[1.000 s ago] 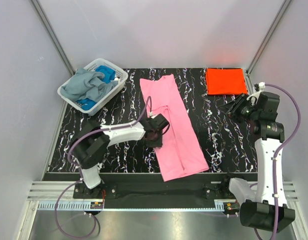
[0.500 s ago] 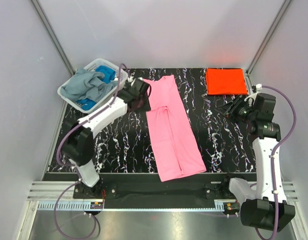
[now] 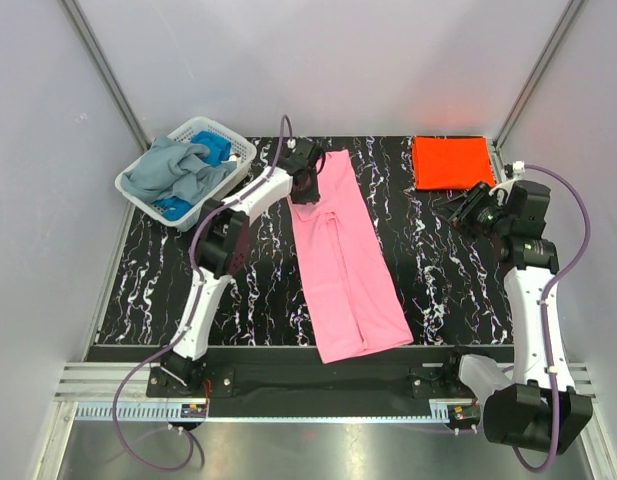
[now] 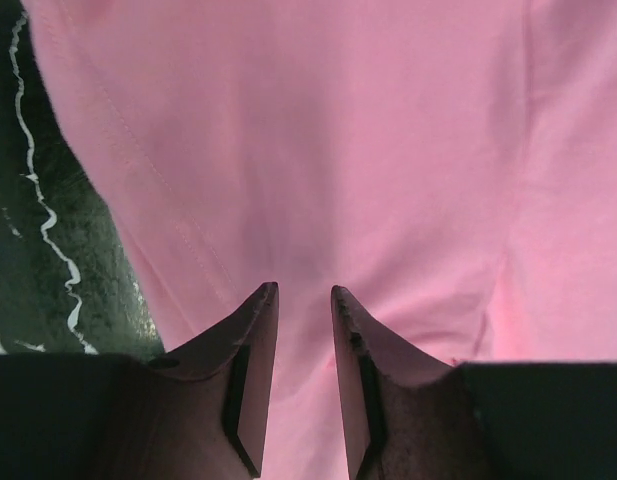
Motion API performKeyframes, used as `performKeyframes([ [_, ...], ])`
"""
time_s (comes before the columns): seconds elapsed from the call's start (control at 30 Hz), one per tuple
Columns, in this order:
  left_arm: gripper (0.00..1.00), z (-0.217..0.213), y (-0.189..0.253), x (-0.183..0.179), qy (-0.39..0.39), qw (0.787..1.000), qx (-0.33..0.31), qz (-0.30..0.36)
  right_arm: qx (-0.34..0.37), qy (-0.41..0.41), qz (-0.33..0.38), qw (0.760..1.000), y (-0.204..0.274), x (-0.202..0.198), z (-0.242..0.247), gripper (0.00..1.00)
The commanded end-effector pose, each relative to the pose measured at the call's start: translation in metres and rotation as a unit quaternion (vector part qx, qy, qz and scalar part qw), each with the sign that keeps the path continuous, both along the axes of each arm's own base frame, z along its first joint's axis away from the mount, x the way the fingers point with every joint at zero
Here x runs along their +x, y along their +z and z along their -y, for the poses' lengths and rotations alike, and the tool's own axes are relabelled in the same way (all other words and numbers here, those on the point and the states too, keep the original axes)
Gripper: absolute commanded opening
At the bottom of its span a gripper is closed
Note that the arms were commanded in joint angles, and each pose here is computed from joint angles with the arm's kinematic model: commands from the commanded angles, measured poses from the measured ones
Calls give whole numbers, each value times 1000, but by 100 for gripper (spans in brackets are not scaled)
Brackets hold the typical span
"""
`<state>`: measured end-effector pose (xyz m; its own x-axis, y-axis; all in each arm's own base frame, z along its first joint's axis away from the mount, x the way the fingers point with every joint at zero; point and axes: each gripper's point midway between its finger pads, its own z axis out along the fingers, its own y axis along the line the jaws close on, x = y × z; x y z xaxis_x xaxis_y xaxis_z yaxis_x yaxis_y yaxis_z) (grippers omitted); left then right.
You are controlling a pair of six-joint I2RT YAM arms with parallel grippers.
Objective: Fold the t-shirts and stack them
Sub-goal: Fold the tshirt
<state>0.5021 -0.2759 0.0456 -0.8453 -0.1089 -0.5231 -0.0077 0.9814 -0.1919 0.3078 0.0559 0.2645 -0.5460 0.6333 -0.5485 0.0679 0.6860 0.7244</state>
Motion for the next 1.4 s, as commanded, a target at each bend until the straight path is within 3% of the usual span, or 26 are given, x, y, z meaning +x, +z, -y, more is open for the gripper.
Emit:
performKeyframes([
  [0.0,33,-10,-2,9,13,1000,-5,-19,5,8,38,999,14,10,-3,32],
  [0.2,30,-2,-26,39,7,993,-112,-27,23,7,23,999,-4,20,-4,32],
  [0.4,29,11,-23,91,12,973,-232,14,45,25,4,999,-25,46,-6,30],
  [0.43,29,16,-9,108,7,964,-261,45,41,20,4,999,-25,49,-4,30],
  [0.5,29,22,-14,118,15,943,-331,35,31,14,4,999,-27,55,0,30],
  [0.53,29,28,0,132,4,928,-365,71,29,12,3,1000,-29,57,1,30],
  [0.67,30,41,14,142,-26,896,-433,99,30,27,-27,999,-52,64,-3,31],
  [0.73,32,50,40,131,-67,880,-457,108,29,48,-62,997,-67,62,-9,32],
  [0.9,39,34,102,78,-109,886,-431,129,9,99,-127,987,-96,41,-36,31],
  [0.93,40,30,107,69,-108,892,-422,121,23,113,-144,983,-105,30,-46,6],
  [0.97,40,25,138,58,-125,892,-409,145,35,119,-159,979,-110,23,-54,0],
  [1.03,41,10,118,38,-93,919,-364,115,41,169,-199,964,-127,-5,-87,0],
  [1.07,41,4,145,26,-98,921,-348,142,53,179,-214,959,-132,-15,-96,0],
  [1.1,41,-8,119,11,-75,935,-325,120,69,190,-222,954,-134,-25,-104,0],
  [1.17,41,-17,147,-10,-69,938,-305,150,96,187,-243,947,-148,-45,-110,0],
  [1.23,41,-21,121,-45,-56,950,-289,107,89,159,-252,950,-159,-58,-103,0],
  [1.37,38,25,112,-134,-112,945,-299,68,95,156,-275,944,-176,-78,-102,0],
])
